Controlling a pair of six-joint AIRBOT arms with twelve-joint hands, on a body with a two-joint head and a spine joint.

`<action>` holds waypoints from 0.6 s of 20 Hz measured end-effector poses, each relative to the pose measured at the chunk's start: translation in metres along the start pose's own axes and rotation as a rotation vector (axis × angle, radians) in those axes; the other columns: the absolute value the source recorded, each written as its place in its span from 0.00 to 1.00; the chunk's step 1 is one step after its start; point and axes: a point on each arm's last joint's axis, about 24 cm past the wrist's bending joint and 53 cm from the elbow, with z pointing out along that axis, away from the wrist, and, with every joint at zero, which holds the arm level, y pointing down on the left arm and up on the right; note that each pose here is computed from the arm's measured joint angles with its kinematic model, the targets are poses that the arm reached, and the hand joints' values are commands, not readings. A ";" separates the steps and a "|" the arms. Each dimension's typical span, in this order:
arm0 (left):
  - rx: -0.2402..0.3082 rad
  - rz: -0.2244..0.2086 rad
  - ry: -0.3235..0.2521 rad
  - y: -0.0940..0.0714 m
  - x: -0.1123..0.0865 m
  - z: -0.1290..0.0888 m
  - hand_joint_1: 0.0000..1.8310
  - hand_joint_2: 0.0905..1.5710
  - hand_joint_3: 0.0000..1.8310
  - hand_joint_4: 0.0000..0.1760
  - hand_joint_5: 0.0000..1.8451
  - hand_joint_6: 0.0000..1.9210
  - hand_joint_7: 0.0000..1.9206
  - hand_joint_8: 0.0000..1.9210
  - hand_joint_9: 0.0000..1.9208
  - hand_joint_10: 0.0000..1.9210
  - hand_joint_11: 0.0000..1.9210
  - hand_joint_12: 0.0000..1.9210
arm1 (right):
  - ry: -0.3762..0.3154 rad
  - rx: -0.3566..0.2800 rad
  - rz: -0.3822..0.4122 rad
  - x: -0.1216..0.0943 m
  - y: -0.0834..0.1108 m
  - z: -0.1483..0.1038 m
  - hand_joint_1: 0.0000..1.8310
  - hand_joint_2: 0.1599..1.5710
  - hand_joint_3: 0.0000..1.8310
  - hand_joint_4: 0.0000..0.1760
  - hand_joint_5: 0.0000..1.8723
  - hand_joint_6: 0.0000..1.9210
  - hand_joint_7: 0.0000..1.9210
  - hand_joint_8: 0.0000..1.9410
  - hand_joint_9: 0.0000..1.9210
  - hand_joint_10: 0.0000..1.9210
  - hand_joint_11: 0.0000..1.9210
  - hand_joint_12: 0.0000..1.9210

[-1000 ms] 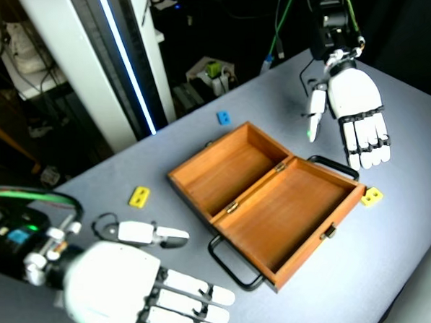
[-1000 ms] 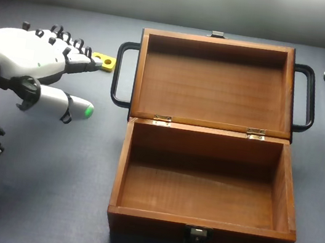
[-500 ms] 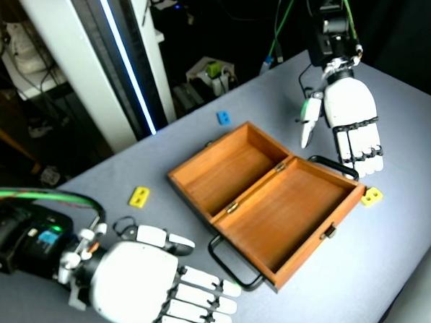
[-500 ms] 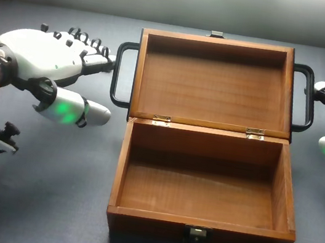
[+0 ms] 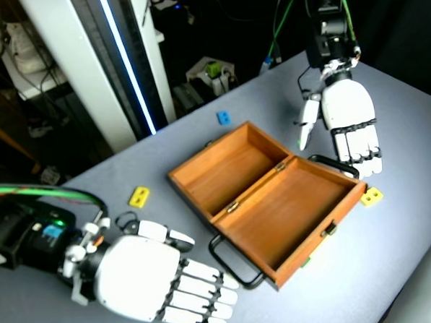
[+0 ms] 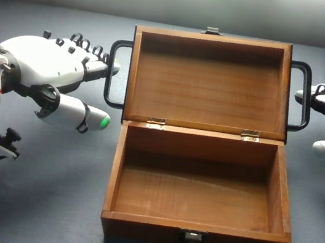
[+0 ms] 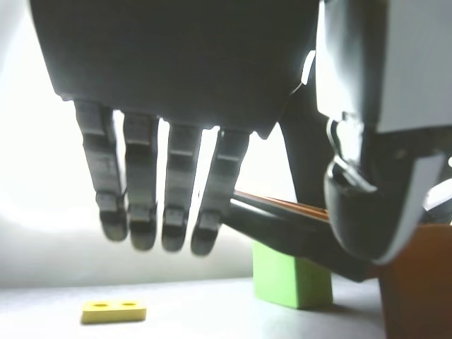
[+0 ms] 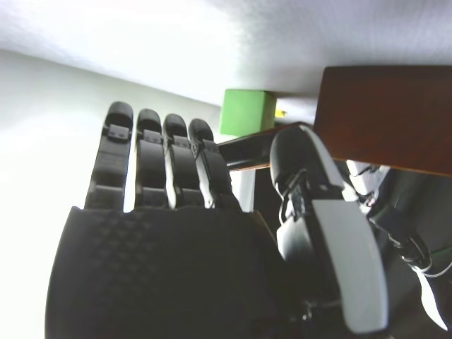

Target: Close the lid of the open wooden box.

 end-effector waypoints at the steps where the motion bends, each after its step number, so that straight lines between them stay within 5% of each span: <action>1: 0.001 0.000 -0.002 0.000 0.000 0.000 0.00 0.83 0.01 0.00 0.01 0.00 0.03 0.01 0.03 0.01 0.01 0.01 | 0.000 -0.001 -0.001 0.000 0.000 0.000 0.15 0.92 0.00 0.00 0.02 0.00 0.01 0.00 0.00 0.00 0.01 0.00; 12: 0.010 -0.016 0.001 -0.003 0.004 -0.003 0.00 0.83 0.00 0.00 0.02 0.00 0.03 0.00 0.04 0.00 0.03 0.02 | 0.013 0.007 -0.012 0.005 -0.003 0.009 0.14 0.91 0.00 0.00 0.01 0.00 0.01 0.00 0.00 0.00 0.01 0.00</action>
